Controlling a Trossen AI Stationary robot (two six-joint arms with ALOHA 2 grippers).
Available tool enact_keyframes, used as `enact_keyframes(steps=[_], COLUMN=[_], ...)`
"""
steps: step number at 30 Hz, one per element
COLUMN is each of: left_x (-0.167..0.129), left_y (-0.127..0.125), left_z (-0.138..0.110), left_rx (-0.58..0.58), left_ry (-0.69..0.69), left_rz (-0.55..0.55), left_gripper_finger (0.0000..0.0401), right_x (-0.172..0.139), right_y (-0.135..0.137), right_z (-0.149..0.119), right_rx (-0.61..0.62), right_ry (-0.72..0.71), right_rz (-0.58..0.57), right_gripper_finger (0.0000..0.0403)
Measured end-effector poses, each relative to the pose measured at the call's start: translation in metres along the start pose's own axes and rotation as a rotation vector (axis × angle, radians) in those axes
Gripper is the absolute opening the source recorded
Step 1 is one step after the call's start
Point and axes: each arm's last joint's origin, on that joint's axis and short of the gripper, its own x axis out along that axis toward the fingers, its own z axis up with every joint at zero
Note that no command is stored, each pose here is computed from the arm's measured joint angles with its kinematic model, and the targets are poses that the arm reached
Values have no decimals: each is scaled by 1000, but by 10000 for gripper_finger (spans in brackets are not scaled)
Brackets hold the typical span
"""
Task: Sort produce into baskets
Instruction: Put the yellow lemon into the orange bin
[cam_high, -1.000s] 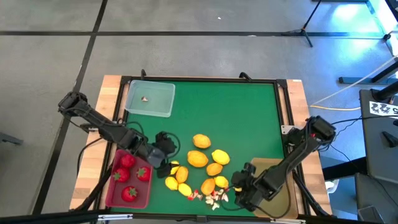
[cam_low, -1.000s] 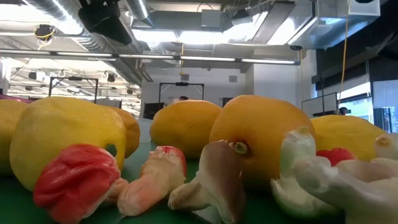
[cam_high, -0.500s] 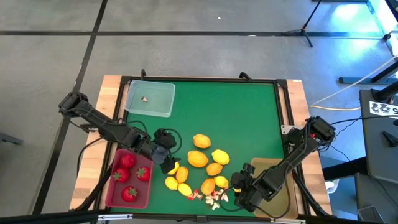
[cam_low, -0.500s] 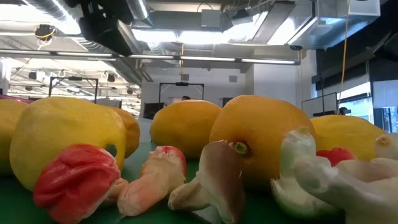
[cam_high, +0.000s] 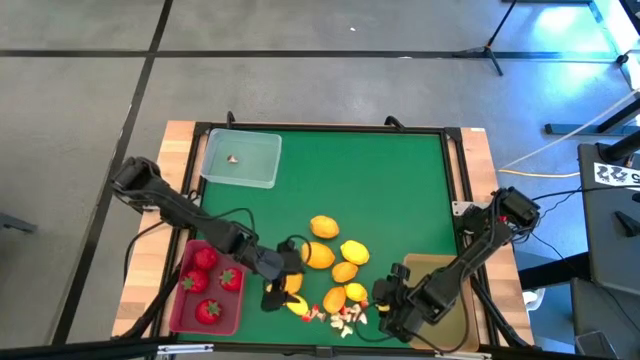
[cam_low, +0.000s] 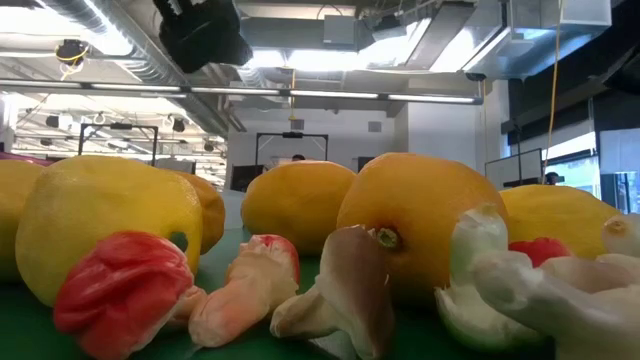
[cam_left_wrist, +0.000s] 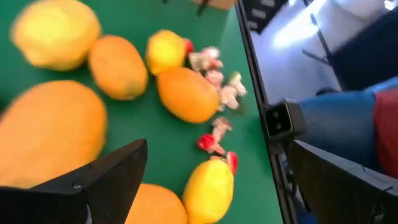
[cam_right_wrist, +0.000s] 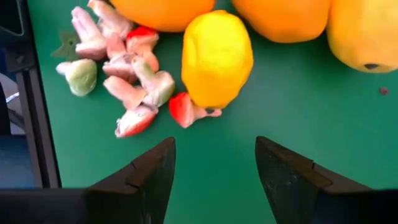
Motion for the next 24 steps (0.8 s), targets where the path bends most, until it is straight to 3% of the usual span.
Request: enact_keyframes(steps=[5, 12, 20, 24], left_x=[14, 28, 27, 26], left_y=[-6, -14, 16, 35], left_z=[13, 35, 36, 42], left_rx=[-6, 110, 173, 217], left_ry=[-11, 22, 152, 166], left_rz=[-20, 3, 251, 291], left_gripper_finger=[385, 386, 386, 386], right_x=[0, 0, 0, 0], right_y=[0, 0, -1, -1], right_z=[0, 0, 0, 0], right_rx=[-20, -27, -29, -67], right_ry=[0, -6, -20, -18], right_rz=[0, -6, -18, -22], right_gripper_finger=[220, 220, 220, 220])
